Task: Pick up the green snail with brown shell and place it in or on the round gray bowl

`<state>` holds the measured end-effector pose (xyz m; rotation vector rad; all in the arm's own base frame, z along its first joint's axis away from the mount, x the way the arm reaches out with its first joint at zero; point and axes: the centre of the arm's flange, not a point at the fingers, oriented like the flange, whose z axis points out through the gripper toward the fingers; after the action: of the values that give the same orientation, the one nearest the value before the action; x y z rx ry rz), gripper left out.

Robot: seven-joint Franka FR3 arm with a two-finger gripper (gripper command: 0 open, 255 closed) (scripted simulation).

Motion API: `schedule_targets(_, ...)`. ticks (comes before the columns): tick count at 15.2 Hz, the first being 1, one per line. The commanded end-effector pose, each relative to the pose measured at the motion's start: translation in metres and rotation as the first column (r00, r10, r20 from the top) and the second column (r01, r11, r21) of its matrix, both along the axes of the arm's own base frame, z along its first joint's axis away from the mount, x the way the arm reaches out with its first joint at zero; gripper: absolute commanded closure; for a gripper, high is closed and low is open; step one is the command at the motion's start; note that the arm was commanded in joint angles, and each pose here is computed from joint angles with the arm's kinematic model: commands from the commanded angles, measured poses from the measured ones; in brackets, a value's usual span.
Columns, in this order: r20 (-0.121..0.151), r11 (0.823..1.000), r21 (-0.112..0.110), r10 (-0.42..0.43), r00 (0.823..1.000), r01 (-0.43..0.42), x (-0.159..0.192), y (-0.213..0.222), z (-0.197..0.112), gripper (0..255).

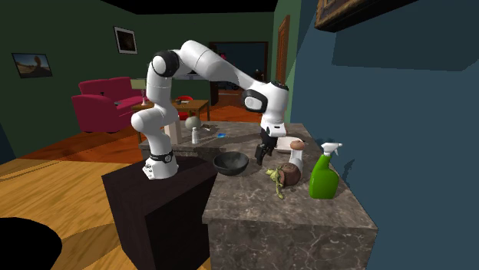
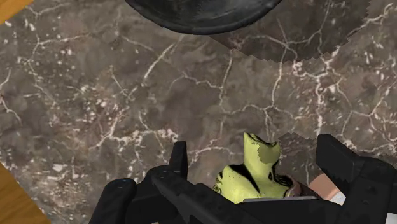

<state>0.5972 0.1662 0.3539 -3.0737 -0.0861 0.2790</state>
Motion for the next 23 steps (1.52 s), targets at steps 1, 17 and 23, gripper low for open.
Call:
schedule_targets(1, -0.007, 1.0, 0.004, 0.004, 1.0, -0.004, 0.017, 0.014, -0.02, 0)
schedule_targets(17, -0.012, 1.0, 0.007, 0.008, 1.0, -0.008, 0.022, 0.026, -0.072, 0)
schedule_targets(23, -0.012, 1.0, 0.007, 0.008, 1.0, -0.007, 0.022, 0.026, -0.072, 255)
